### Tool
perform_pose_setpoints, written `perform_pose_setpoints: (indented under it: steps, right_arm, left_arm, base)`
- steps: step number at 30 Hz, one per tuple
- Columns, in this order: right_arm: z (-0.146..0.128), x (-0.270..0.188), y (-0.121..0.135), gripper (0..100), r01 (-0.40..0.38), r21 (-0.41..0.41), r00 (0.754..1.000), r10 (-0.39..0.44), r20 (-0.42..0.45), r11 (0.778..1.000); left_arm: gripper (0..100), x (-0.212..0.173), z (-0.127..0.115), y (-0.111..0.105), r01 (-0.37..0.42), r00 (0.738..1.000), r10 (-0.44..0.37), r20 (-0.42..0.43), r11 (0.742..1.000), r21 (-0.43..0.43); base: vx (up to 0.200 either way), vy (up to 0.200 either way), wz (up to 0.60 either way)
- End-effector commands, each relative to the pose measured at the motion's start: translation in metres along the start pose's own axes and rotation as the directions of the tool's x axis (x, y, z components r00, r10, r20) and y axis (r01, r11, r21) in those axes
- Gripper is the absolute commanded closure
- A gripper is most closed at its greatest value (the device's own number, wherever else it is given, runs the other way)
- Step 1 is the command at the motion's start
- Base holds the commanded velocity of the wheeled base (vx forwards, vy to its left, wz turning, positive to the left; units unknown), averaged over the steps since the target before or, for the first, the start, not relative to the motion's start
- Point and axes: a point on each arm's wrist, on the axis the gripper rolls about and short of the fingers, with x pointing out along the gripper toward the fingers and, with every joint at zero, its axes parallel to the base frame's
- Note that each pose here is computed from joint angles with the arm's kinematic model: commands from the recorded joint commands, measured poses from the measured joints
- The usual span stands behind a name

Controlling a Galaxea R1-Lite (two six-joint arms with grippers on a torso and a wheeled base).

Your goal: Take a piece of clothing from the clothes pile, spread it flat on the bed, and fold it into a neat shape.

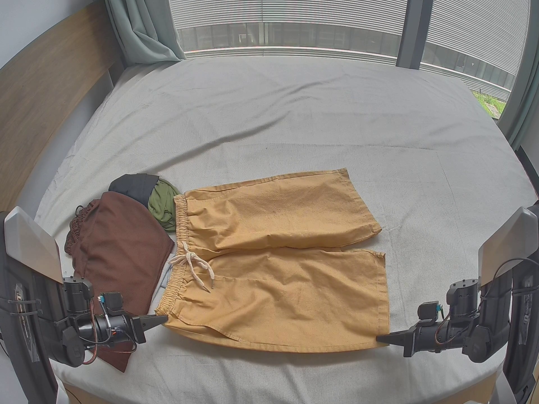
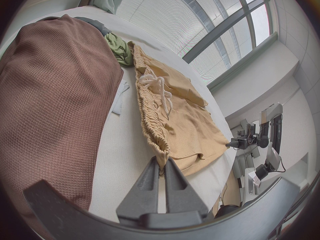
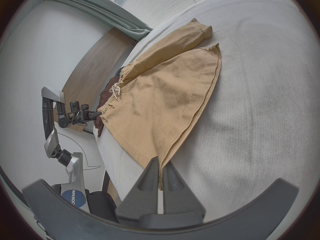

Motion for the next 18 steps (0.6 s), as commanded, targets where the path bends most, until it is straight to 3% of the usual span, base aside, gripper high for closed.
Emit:
perform_pose_setpoints:
  steps: [1, 7, 8, 18]
  right_arm:
    - [-0.0026, 0.0009, -0.0012, 100, 0.003, 0.009, 1.000, -0.003, -0.011, 1.000]
    - [-0.0026, 0.0009, -0.0012, 100, 0.003, 0.009, 1.000, -0.003, -0.011, 1.000]
    - [-0.0026, 0.0009, -0.0012, 0, 0.003, 0.009, 1.000, -0.003, -0.011, 1.000]
    - [-0.0028, 0.0031, -0.0017, 0, 0.001, 0.008, 1.000, -0.001, -0.013, 1.000]
  left_arm:
    - [100, 0.0028, -0.0079, 0.0057, -0.002, 1.000, 0.002, -0.026, 1.000, 0.004]
    - [100, 0.0042, -0.0082, 0.0091, -0.004, 1.000, 0.005, -0.024, 1.000, 0.019]
    - [0, 0.0036, -0.0085, 0.0080, -0.002, 1.000, 0.002, -0.026, 1.000, 0.022]
    - [0, 0.0086, -0.0100, 0.0095, 0.005, 0.999, -0.004, -0.035, 1.000, 0.019]
  base:
    - [0.000, 0.000, 0.00]
    - [0.000, 0.000, 0.00]
    - [0.000, 0.000, 0.00]
    - [0.000, 0.000, 0.00]
